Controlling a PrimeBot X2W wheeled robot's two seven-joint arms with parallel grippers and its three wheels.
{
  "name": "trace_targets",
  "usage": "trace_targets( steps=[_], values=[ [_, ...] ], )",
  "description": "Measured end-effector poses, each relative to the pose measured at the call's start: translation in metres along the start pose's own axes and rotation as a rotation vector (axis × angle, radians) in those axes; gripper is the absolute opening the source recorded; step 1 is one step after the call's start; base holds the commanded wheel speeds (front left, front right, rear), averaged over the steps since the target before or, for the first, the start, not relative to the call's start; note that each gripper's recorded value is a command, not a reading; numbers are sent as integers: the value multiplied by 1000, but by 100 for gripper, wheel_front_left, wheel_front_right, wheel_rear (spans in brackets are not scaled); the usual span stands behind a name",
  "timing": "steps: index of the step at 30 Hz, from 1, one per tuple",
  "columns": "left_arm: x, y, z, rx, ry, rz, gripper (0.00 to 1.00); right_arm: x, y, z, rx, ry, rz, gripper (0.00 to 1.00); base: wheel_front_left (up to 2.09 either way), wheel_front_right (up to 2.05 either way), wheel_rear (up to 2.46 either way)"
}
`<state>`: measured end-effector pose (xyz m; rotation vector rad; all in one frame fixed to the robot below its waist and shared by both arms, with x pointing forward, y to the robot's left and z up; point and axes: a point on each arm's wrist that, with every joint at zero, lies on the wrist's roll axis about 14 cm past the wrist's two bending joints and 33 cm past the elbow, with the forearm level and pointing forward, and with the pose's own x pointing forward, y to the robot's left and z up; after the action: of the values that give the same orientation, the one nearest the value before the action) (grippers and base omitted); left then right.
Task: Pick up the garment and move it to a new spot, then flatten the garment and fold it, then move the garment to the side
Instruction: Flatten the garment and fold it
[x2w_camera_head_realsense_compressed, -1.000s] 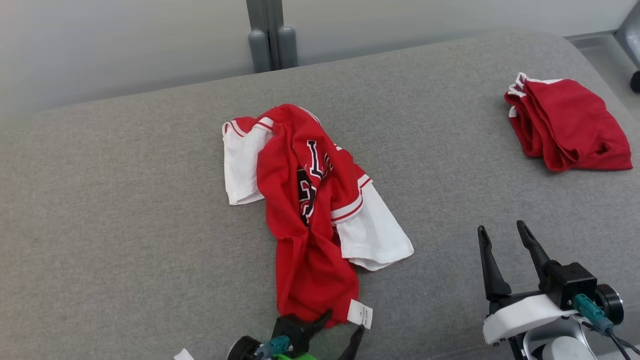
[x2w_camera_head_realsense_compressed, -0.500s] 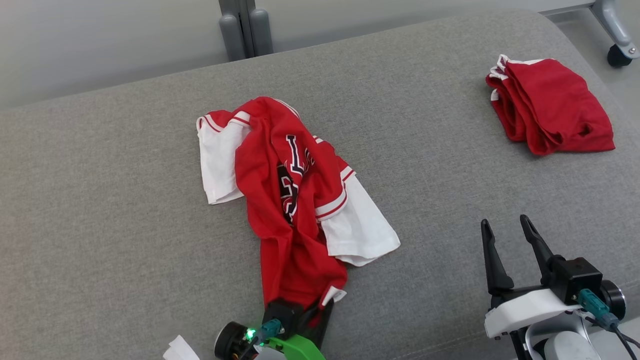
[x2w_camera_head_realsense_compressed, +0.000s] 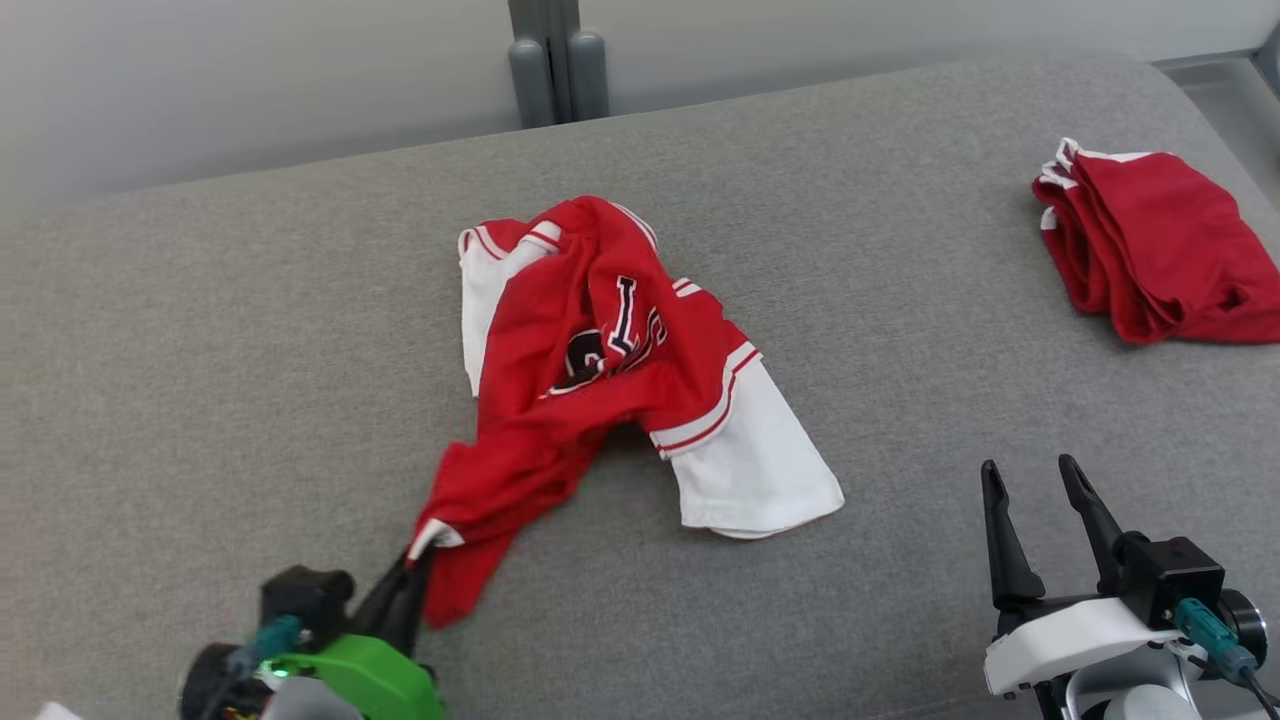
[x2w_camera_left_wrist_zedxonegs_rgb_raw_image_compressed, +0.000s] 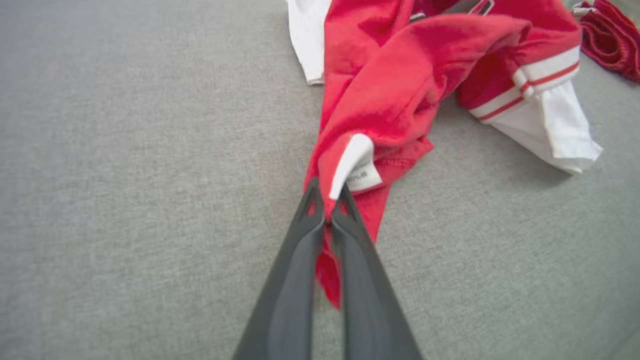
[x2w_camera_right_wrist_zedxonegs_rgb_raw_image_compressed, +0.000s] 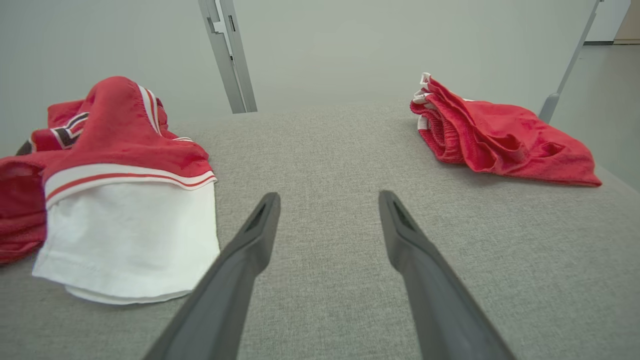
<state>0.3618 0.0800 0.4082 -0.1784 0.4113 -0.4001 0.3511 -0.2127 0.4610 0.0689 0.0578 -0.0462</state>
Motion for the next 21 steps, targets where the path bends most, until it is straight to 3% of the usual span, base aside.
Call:
trace_targets(
  steps=[10,15,18,20,21],
  values=[
    [-51,101,86,233,-96,218,0,13,27,3,14,-11,84,100,0,0,0],
    [-59,113,69,340,-34,226,0,11,30,2,20,-10,90,100,0,0,0],
    [-61,109,39,326,24,210,0,9,25,2,21,-8,75,100,0,0,0],
    [-63,105,23,306,30,212,21,6,21,1,22,-4,63,100,0,0,0],
    [-64,102,17,304,30,210,39,6,20,0,22,-3,60,100,0,0,0]
  ],
)
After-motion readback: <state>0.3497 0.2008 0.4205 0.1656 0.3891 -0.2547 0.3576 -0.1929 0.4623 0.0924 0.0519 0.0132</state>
